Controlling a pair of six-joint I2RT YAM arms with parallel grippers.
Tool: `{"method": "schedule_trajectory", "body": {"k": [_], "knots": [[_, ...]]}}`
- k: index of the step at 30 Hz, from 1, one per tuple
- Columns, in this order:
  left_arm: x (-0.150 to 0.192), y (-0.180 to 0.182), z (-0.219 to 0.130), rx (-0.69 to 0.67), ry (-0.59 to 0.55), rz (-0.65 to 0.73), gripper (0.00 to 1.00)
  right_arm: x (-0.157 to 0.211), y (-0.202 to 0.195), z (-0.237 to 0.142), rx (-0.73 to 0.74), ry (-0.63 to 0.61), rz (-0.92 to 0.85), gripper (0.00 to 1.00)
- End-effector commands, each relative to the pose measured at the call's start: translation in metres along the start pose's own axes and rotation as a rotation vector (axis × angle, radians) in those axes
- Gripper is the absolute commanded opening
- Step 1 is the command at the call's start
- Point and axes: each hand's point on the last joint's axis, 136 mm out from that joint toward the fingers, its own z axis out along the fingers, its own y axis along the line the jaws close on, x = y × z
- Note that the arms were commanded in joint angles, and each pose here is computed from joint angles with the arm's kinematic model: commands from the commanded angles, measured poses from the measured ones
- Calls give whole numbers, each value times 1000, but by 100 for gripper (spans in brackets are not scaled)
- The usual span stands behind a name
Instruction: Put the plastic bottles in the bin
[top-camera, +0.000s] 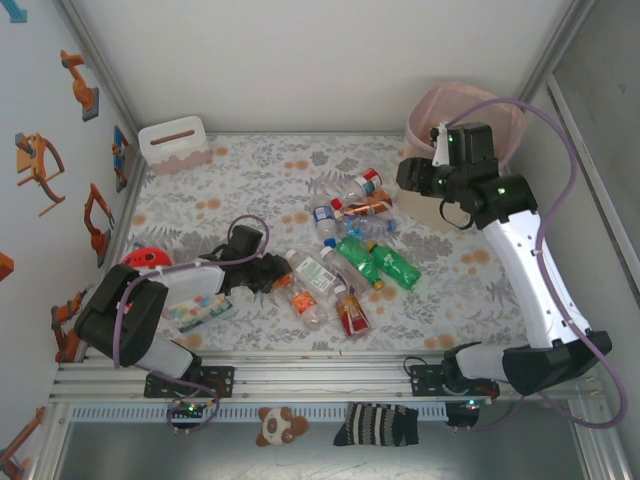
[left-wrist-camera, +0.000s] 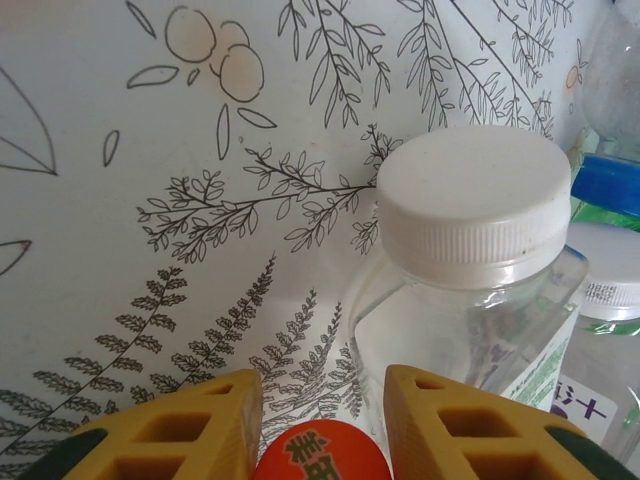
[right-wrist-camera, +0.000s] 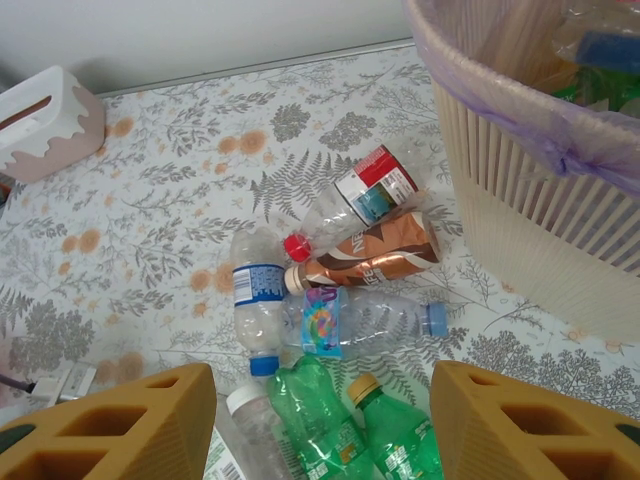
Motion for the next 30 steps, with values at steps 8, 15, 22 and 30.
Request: {"method": "schedule_trajectory", "body": {"k": [8, 15, 22, 30], "knots": [[-7, -16, -29, 36, -66, 28, 26, -8, 6, -12, -2, -43, -4, 57], [-14, -48, -66, 78, -120, 162, 24, -3, 31, -12, -149, -42, -67, 57], [-14, -111, -122, 246, -211, 478, 20, 12, 85, -13, -459, -46, -156, 57], [7, -186, -189, 527, -305, 811, 14, 38, 148, -38, -792, -75, -342, 59]]}}
